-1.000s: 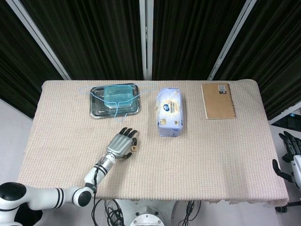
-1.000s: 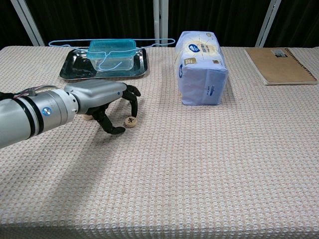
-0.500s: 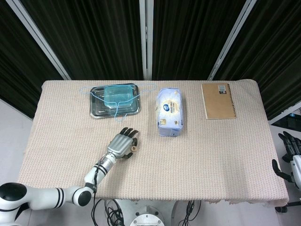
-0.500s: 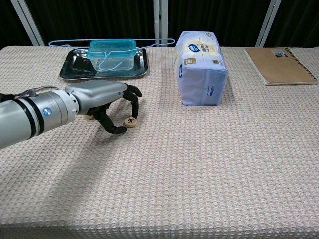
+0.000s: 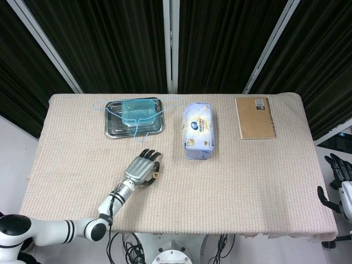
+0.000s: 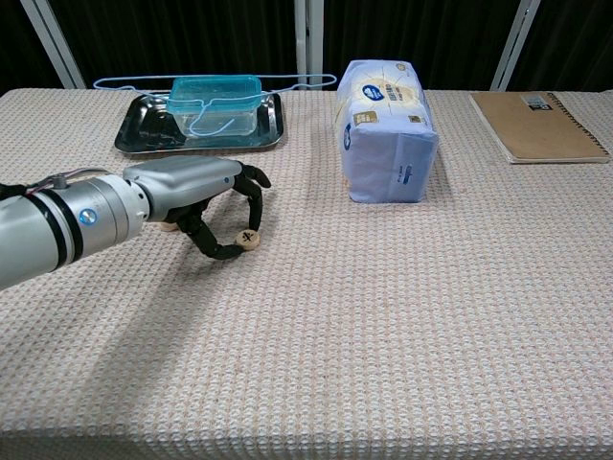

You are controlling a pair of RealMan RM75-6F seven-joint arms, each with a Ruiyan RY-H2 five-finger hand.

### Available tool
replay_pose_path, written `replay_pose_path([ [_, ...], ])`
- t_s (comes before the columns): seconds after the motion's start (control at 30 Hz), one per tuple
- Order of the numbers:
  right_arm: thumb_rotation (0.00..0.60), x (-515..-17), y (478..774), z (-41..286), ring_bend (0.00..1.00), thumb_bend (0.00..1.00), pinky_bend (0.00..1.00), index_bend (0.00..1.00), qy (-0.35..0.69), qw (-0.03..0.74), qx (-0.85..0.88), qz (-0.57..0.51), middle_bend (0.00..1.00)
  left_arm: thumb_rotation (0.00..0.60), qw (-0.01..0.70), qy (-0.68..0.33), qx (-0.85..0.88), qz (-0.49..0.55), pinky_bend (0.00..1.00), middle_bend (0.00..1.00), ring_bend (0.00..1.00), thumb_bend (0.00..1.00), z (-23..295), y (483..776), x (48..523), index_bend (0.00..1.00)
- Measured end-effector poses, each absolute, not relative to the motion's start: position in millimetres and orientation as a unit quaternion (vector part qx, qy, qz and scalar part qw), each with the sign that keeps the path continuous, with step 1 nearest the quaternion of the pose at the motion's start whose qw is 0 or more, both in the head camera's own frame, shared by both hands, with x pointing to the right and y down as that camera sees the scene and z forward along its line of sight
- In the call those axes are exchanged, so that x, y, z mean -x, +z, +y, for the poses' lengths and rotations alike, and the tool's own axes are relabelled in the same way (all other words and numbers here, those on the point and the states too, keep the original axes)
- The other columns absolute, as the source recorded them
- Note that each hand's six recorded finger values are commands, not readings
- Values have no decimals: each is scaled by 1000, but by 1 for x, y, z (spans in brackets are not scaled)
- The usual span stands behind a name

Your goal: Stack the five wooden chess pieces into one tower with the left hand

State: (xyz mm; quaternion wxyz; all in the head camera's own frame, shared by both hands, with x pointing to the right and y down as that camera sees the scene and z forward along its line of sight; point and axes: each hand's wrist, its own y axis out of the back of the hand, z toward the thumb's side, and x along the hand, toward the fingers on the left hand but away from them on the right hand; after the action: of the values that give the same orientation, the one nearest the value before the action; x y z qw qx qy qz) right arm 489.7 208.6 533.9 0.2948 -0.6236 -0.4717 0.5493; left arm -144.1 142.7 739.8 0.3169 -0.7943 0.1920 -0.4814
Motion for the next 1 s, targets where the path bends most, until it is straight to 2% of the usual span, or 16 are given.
replay_pose_path([
  [0.33,600,-489,536,208,0,406,0,0,552,295,624,-469,0,600,317,-478,795,198,0,91,0,310,143,735,146,490],
  [0.63,600,-488,537,208,0,406,0,0,554,295,624,-465,0,600,320,-473,792,217,0,92,0,310,133,713,156,491],
  [0.87,600,-488,539,208,0,406,0,0,557,295,623,-463,0,600,327,-491,769,247,0,92,0,311,117,689,191,499],
  [1.0,600,-486,540,209,0,406,0,0,558,296,624,-461,0,600,314,-506,759,263,0,92,0,311,112,685,213,500],
])
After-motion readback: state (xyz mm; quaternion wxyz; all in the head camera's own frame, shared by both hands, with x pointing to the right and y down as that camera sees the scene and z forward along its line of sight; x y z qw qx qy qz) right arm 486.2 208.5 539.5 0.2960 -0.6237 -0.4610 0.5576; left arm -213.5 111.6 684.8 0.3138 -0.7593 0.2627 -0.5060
